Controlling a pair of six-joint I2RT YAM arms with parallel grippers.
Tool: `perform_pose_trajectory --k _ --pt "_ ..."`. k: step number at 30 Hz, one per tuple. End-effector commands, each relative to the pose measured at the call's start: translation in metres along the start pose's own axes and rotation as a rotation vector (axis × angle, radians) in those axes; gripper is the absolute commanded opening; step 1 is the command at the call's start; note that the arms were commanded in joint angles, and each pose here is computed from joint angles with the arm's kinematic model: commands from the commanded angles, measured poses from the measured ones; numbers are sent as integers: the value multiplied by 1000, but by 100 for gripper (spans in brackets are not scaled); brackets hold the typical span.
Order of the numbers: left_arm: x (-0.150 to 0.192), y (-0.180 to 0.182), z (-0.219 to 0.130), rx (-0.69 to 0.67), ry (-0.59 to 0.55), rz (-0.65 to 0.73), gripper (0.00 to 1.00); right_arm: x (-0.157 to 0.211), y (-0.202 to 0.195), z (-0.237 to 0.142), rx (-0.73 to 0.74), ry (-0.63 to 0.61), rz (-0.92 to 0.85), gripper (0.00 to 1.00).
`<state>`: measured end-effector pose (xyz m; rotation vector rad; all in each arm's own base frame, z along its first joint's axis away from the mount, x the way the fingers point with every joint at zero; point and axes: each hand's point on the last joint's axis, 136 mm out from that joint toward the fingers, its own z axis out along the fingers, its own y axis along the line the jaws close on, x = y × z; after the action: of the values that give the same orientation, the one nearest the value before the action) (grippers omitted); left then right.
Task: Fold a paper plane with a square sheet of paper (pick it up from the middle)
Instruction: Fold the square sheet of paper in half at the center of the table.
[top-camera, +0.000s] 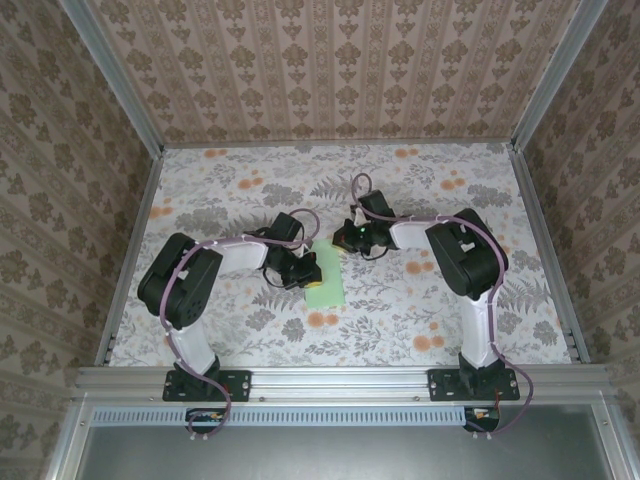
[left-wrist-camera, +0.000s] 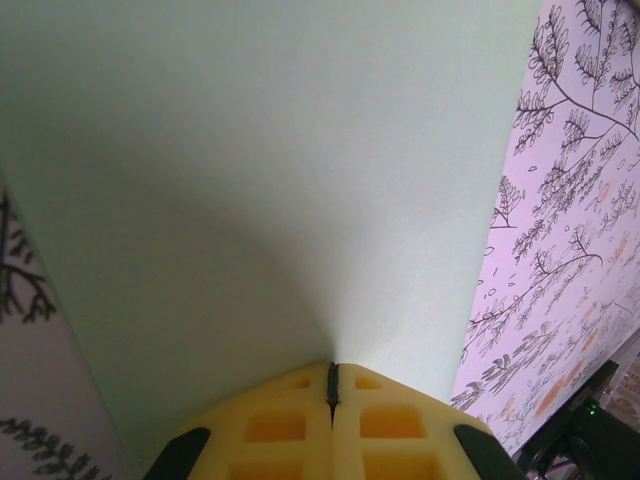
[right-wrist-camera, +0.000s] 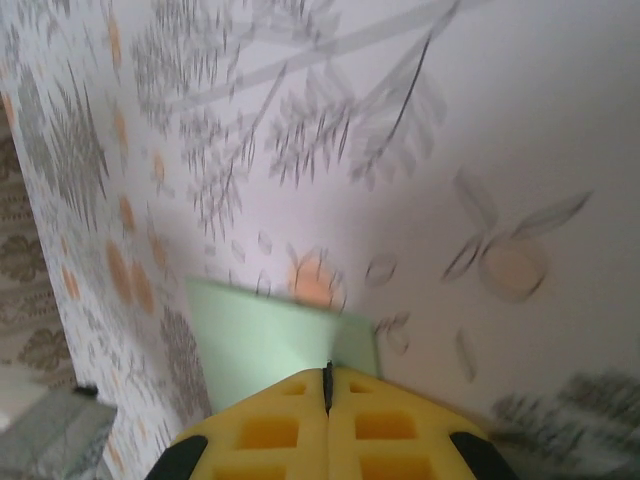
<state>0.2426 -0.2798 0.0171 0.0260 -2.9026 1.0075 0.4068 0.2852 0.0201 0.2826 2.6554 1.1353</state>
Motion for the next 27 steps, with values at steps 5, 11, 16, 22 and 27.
perform_pose_trajectory --k 5,11,16,22,27 --pt "31 47 10 -162 100 -73 0 -23 -7 6 60 -41 21 0" --pt "13 32 -8 -117 50 15 0 -23 14 -29 56 -90 -37 0" --pt "-7 -11 -39 -14 -43 129 6 5 13 -54 104 -84 -69 1" --pt "-13 -11 -69 1 -134 33 41 57 18 -52 178 -5 -134 19" --pt "-4 6 -79 -16 -172 -58 58 83 18 -37 218 45 -141 26"
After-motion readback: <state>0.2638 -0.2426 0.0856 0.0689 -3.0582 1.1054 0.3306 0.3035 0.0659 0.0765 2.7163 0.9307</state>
